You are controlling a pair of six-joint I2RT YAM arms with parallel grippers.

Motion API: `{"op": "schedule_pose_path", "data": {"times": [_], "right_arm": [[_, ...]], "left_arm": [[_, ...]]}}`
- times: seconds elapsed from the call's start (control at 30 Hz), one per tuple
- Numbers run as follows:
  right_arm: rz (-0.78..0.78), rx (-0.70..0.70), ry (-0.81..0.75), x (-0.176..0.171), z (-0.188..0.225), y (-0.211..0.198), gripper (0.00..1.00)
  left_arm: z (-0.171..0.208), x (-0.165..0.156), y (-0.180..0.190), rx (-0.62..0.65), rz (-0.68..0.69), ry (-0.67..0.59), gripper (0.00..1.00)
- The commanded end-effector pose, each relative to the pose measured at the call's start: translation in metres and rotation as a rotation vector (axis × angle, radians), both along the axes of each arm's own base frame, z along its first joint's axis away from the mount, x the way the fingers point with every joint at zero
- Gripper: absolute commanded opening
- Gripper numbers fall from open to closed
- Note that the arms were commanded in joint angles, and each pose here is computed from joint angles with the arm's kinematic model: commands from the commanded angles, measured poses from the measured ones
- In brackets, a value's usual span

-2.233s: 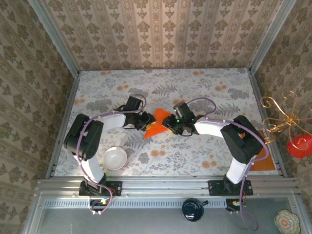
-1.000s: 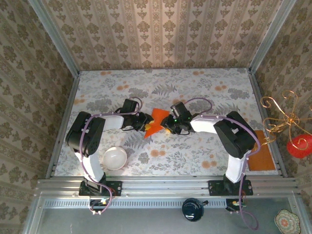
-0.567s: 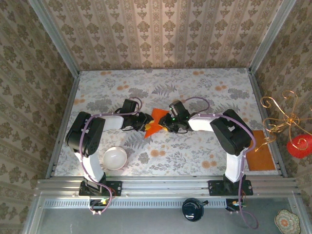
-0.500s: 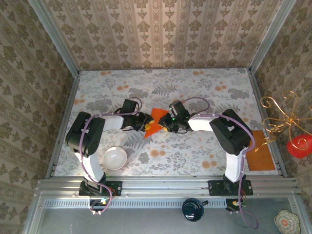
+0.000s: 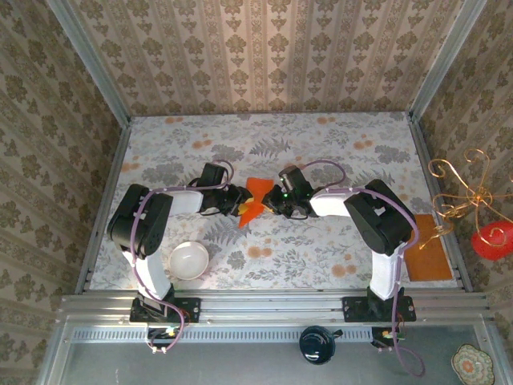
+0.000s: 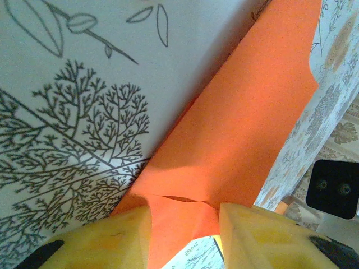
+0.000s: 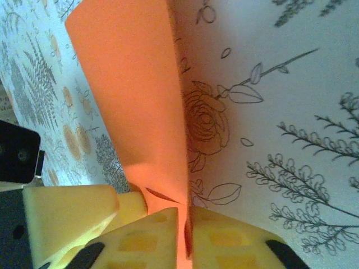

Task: Fold a paper plane with a square sheet of paper (pick it up from the middle)
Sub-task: Fold the wing for the fifth time at the center of the table.

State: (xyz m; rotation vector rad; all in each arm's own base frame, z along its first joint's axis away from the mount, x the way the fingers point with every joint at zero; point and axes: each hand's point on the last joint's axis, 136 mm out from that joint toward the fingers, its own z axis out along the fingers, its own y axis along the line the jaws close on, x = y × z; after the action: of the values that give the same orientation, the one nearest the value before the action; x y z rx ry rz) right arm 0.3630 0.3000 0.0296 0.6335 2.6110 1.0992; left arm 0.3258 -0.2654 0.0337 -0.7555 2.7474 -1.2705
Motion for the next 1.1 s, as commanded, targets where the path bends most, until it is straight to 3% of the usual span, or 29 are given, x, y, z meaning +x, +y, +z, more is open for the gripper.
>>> {"op": "schedule_pose_path", "data": {"times": [0.0, 0.17, 0.4, 0.53, 0.7, 0.97, 1.07], "right_arm": [[-0.011, -0.042, 0.004, -0.003, -0.003, -0.008, 0.11], [-0.015, -0.078, -0.035, -0.002, 0.008, -0.015, 0.03], [-0.034, -0.091, -0.078, -0.009, 0.035, -0.028, 0.02], [-0.068, -0.079, -0.069, -0.012, 0.044, -0.037, 0.02], [-0.114, -0.049, -0.044, -0.012, 0.050, -0.046, 0.03], [-0.179, 0.022, 0.019, -0.008, 0.056, -0.054, 0.02], [-0.194, 0.036, 0.033, -0.007, 0.057, -0.057, 0.02]], "left_arm": [[-0.003, -0.010, 0.005, 0.036, -0.012, 0.023, 0.39], [0.013, -0.008, 0.007, 0.063, -0.044, -0.038, 0.42], [0.040, -0.015, 0.014, 0.205, -0.180, -0.239, 0.49], [0.051, -0.022, 0.021, 0.317, -0.256, -0.387, 0.64], [0.073, -0.028, 0.007, 0.414, -0.425, -0.660, 0.82], [0.069, -0.042, -0.030, 0.523, -0.713, -0.986, 0.83], [0.058, -0.043, -0.042, 0.536, -0.839, -1.027, 0.80]]}}
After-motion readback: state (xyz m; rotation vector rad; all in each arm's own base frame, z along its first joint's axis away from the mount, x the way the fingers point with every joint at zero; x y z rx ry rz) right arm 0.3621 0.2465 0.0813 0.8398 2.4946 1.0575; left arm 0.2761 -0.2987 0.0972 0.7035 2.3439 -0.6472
